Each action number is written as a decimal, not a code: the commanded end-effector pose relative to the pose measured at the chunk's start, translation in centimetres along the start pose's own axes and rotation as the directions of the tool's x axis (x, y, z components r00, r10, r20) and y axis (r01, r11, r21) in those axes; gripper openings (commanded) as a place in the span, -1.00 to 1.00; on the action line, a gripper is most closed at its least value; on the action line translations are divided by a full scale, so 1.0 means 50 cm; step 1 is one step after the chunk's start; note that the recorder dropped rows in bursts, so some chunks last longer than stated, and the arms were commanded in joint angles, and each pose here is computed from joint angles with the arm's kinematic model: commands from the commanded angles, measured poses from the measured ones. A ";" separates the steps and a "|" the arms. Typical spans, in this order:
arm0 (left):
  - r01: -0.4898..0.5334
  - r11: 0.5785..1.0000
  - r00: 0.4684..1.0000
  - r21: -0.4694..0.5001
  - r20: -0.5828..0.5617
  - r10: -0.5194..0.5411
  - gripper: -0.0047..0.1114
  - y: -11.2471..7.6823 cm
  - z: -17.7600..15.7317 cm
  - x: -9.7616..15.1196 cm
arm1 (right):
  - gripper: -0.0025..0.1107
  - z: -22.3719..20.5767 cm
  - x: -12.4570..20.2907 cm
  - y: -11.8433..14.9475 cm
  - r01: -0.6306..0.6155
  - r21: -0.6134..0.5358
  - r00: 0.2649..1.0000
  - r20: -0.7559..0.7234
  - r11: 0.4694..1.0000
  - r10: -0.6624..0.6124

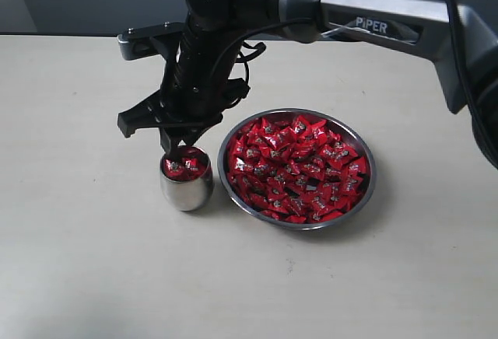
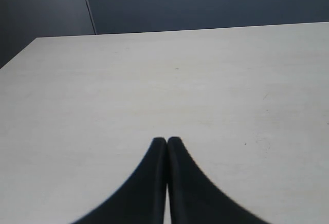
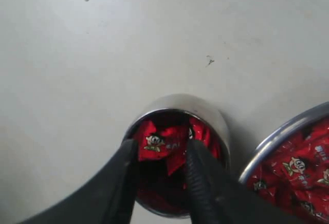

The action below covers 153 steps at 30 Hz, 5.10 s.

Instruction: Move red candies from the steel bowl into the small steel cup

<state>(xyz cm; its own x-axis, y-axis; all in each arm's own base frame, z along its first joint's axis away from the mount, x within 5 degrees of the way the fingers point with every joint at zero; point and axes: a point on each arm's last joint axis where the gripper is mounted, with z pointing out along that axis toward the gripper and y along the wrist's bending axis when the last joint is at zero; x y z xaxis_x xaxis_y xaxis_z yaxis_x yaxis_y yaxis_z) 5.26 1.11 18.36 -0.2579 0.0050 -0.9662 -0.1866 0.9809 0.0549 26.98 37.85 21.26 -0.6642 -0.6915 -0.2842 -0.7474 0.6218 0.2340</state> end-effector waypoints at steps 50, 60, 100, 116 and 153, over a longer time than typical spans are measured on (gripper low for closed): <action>-0.002 1.000 1.000 0.005 0.008 0.002 -0.91 -0.001 0.000 0.001 | -0.41 -0.132 0.279 -0.264 -0.290 0.284 0.927 0.319 0.914 0.195; -0.002 1.000 1.000 0.005 0.008 0.002 -0.91 -0.001 0.000 0.001 | -0.41 -0.038 0.229 -0.285 -0.279 0.189 0.956 0.147 0.942 0.254; -0.002 1.000 1.000 0.005 0.008 0.002 -0.91 -0.001 0.000 0.001 | -0.41 -0.016 0.197 -0.313 -0.682 0.054 0.726 0.165 0.729 0.667; -0.002 1.000 1.000 0.005 0.008 0.002 -0.91 -0.001 0.000 0.001 | -0.41 0.047 0.203 -0.322 -0.836 0.000 0.546 0.107 0.549 0.831; -0.002 1.000 1.000 0.005 0.008 0.002 -0.91 -0.001 0.000 0.001 | -0.41 0.006 0.192 -0.353 -0.910 -0.118 0.376 0.163 0.396 0.912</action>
<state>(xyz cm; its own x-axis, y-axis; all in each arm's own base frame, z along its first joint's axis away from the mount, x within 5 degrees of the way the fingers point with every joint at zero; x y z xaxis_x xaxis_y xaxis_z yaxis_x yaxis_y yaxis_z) 5.26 1.11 18.36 -0.2579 0.0050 -0.9662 -0.1866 0.9809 0.0549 33.72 20.49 14.46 -0.9277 0.3690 -0.0568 0.3008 0.8289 0.4717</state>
